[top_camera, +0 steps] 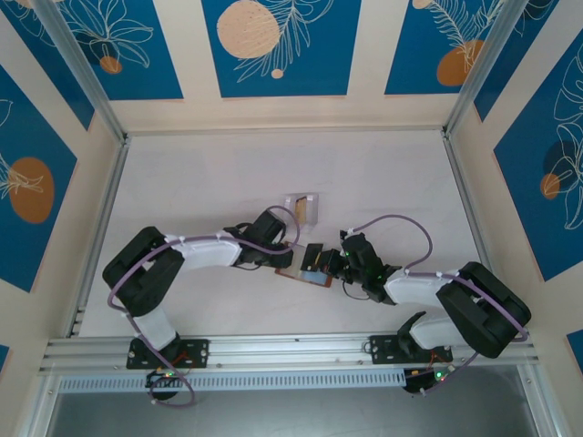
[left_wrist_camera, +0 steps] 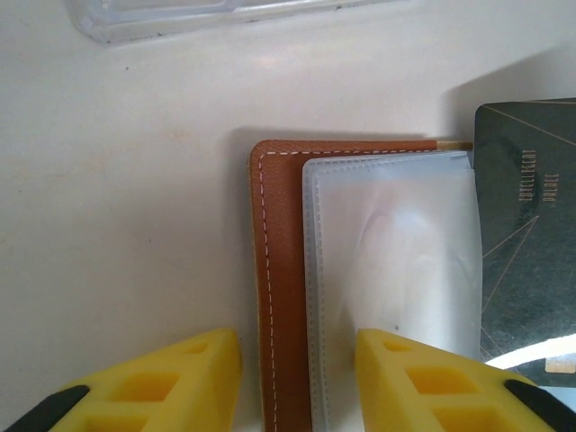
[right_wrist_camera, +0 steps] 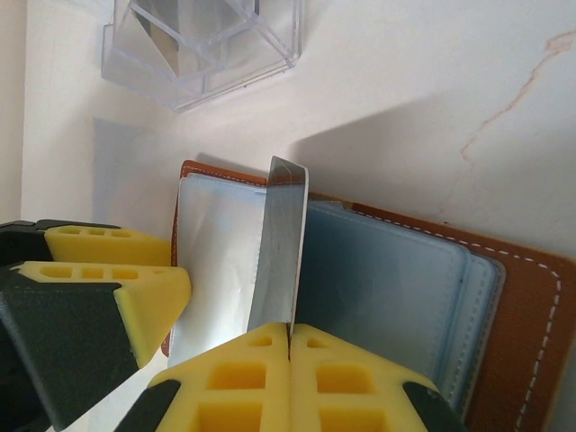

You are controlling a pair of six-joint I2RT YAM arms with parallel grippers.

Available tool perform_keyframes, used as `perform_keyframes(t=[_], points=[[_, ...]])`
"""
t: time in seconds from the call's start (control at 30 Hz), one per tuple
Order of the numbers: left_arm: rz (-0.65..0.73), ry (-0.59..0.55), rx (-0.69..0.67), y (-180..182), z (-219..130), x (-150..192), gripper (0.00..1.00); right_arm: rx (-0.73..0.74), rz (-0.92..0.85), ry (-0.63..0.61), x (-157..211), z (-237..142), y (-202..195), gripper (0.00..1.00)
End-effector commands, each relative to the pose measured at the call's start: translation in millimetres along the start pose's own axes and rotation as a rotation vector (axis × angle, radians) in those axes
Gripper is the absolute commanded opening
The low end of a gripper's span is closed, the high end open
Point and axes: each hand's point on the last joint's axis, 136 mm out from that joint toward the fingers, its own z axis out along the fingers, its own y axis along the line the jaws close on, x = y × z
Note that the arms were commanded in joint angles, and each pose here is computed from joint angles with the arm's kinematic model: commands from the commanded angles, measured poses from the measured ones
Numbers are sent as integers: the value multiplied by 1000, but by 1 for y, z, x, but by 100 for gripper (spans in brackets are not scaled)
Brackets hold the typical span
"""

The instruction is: Put the credit cards into the card holder

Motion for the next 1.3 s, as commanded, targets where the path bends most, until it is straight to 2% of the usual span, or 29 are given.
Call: perform_keyframes(t=[0.0,0.63,1.27], points=[[-28,183,-117,32,7,60,38,20,16,38,8,0,-8,0],[-66,203,-134,33,6,93,33,-79,49,99,8,5,1,0],[-86,206,-179,48,1,105,27,-139,117,167,9,16,3,0]])
